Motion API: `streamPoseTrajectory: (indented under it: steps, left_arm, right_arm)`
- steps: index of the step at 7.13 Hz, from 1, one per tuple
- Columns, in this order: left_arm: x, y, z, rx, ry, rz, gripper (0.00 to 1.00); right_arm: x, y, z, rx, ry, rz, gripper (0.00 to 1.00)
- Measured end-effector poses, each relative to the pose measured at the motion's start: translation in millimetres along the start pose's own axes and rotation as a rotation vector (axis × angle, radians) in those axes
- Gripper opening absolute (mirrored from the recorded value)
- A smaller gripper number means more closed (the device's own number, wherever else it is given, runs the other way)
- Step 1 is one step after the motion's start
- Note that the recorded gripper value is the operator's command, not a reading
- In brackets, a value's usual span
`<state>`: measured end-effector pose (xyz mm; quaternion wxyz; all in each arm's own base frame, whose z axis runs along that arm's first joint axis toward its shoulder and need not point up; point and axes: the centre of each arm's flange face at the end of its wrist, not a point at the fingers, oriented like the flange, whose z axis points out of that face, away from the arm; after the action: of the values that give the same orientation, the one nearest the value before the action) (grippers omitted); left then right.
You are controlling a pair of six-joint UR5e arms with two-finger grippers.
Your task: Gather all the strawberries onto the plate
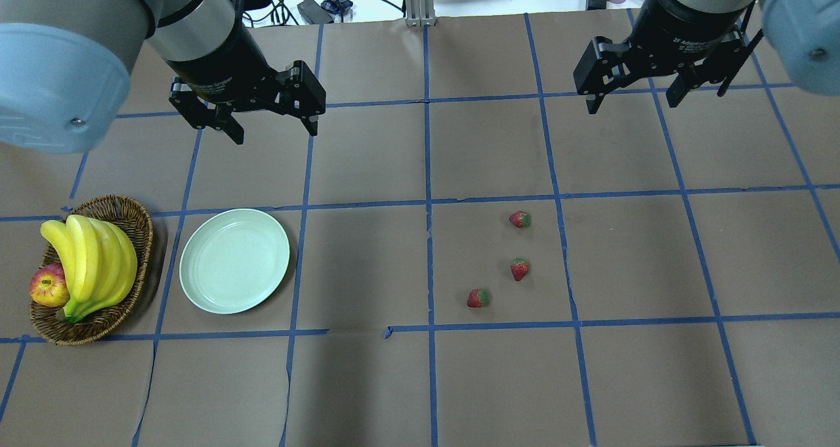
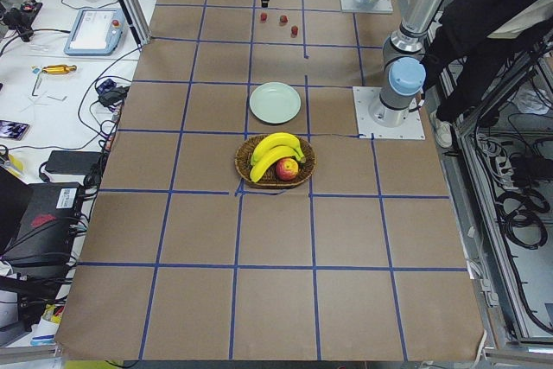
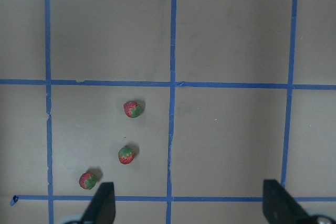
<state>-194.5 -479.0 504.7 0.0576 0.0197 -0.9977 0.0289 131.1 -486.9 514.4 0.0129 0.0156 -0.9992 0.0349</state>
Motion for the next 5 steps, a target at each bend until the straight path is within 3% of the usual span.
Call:
streamPoseTrajectory:
  steps: [3,5]
  left_arm:
    - [-8.4,-5.9,-3.9,0.033,-0.097,0.010,1.00]
    - [-9.9,-6.7,-1.8,0.033,-0.111,0.011,1.00]
  right_arm:
    - [0.9,-0.9,0.9,0.000,0.009,0.000,1.00]
    - [1.1,-1.1,1.3,0.000,0.011,-0.002,1.00]
